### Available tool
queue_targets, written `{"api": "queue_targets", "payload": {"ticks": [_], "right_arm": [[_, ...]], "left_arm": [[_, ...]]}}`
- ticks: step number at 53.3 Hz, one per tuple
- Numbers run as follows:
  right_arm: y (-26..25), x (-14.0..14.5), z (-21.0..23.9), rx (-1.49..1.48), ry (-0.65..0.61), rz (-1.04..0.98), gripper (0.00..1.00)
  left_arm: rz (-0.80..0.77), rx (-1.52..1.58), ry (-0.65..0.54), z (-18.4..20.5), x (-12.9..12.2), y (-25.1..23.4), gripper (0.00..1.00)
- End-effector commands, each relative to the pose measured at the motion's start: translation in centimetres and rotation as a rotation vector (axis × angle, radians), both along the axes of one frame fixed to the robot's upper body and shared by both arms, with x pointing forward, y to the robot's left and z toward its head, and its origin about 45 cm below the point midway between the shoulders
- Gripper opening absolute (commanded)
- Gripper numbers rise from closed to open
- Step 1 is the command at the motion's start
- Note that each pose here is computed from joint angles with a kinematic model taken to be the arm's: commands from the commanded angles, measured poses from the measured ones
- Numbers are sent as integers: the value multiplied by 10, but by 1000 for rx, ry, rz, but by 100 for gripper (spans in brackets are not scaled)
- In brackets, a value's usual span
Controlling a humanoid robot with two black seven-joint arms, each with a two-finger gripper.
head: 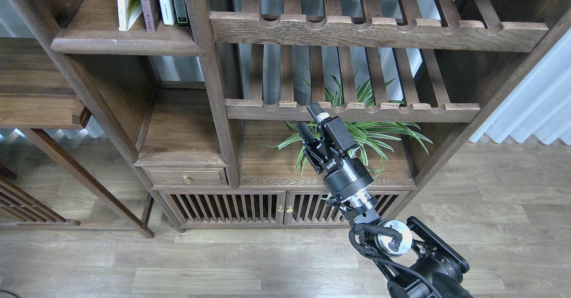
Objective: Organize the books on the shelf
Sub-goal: 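Push the red book onto the upper shelf with the left gripper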
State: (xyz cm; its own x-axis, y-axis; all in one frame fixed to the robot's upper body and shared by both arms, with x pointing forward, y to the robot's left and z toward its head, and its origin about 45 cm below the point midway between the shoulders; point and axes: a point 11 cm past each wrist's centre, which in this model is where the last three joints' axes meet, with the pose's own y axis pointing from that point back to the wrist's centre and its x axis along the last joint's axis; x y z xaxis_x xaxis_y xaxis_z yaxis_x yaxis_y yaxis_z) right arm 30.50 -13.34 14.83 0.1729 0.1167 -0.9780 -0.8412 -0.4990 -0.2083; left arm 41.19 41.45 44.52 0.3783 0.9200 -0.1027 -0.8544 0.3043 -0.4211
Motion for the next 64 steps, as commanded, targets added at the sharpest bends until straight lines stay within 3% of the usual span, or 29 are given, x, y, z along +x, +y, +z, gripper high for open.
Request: {"api": "queue_targets", "payload": {"ticks": [1,44,55,64], "right_arm": [[1,0,0,-1,0,3,91],[1,-1,-1,1,3,4,91],[1,-1,-1,1,3,4,91],[0,-1,-1,3,3,0,92]], "left_arm": [[62,14,-16,-12,7,5,0],[100,25,-34,-52,46,-21,0],[94,53,-69,-48,61,-36,0],[96,91,-29,-52,80,-50,0]]}}
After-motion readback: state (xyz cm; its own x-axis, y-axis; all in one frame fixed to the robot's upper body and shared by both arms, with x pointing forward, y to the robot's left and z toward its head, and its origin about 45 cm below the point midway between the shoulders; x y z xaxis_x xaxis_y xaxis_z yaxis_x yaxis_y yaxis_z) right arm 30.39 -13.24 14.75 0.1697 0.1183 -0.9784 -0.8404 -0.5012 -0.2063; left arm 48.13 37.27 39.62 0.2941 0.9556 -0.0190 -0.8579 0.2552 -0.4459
